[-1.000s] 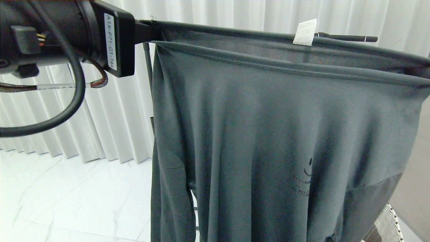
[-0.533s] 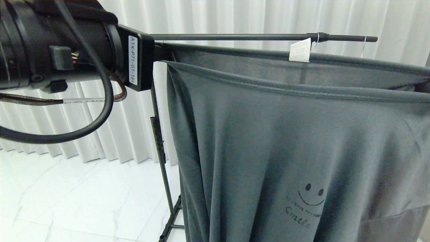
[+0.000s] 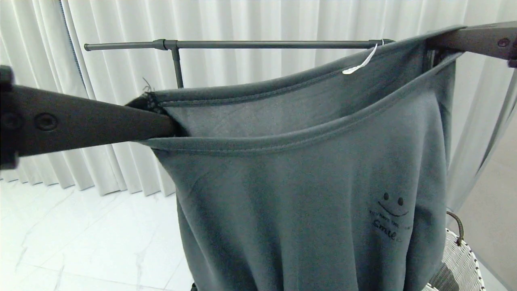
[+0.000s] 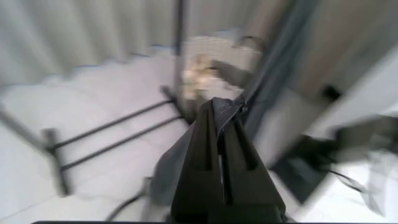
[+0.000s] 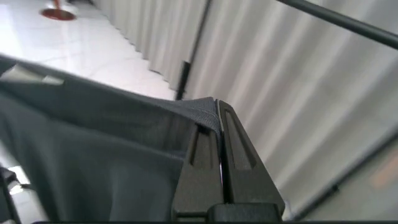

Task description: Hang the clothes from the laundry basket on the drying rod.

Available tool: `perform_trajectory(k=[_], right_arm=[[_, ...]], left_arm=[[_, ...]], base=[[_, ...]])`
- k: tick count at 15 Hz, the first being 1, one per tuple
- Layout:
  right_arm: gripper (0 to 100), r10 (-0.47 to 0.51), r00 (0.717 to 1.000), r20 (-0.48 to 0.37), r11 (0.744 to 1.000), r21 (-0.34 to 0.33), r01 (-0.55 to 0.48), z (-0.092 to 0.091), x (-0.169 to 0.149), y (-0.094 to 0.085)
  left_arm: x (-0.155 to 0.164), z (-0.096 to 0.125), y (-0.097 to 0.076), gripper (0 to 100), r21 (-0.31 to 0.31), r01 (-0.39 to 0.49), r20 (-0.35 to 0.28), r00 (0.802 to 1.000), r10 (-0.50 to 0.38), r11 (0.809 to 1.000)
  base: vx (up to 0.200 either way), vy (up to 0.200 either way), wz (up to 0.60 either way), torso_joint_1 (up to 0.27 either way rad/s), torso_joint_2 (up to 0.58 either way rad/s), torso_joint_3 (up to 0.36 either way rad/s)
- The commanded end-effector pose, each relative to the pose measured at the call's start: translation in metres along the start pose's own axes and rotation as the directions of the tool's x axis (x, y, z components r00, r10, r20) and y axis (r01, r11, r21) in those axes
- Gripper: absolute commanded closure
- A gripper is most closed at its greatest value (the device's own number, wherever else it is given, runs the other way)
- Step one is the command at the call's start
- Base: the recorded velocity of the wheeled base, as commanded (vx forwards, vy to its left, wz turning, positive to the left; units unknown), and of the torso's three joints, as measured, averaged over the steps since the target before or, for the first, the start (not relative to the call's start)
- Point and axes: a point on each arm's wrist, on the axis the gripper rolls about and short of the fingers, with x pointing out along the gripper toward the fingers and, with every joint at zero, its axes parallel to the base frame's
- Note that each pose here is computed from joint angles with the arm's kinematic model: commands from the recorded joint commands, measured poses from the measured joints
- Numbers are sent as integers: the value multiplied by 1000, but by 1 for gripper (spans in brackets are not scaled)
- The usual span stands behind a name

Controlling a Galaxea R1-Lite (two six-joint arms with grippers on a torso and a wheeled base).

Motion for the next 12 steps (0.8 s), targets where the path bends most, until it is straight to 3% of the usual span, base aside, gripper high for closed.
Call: perform_trajectory(k=[1, 3, 5, 6, 7, 8, 10, 12], right_arm=[[100, 52, 998, -31, 999, 14, -52, -9, 22, 3], [100, 48, 998, -35, 999, 15, -48, -9, 23, 4], [100, -31, 998, -63, 999, 17, 32, -12, 22, 1], [100, -72, 994, -78, 997, 17, 74, -13, 21, 0], [100, -94, 991, -97, 995, 19, 96, -14, 17, 0], [100, -109, 986, -126, 993, 25, 113, -14, 10, -1], [100, -132, 972, -195, 989, 41, 143, -18, -6, -1], [100, -161, 967, -197, 984, 41, 172, -15, -14, -4]], left_arm=[[-13, -1, -12, 100, 0, 93, 7, 996, -93, 996], [-12, -1, -13, 100, 5, 82, 9, 997, -82, 997], [-8, -4, -12, 100, 23, 18, 13, 1000, -19, 1000], [-4, -7, -10, 100, 98, -41, 15, 999, 40, 994], [0, -10, -7, 100, 205, -112, 24, 994, 109, 972], [4, -7, -4, 100, 250, -153, 45, 988, 147, 956], [16, 5, -6, 100, 227, -181, 127, 980, 155, 957], [25, 17, -1, 100, 203, -237, 194, 961, 198, 950]], base=[[0, 0, 0, 0, 0, 0], [0, 0, 0, 0, 0, 0], [0, 0, 0, 0, 0, 0], [0, 0, 0, 0, 0, 0], [0, 0, 0, 0, 0, 0], [0, 0, 0, 0, 0, 0], [0, 0, 0, 0, 0, 0], [0, 0, 0, 0, 0, 0]])
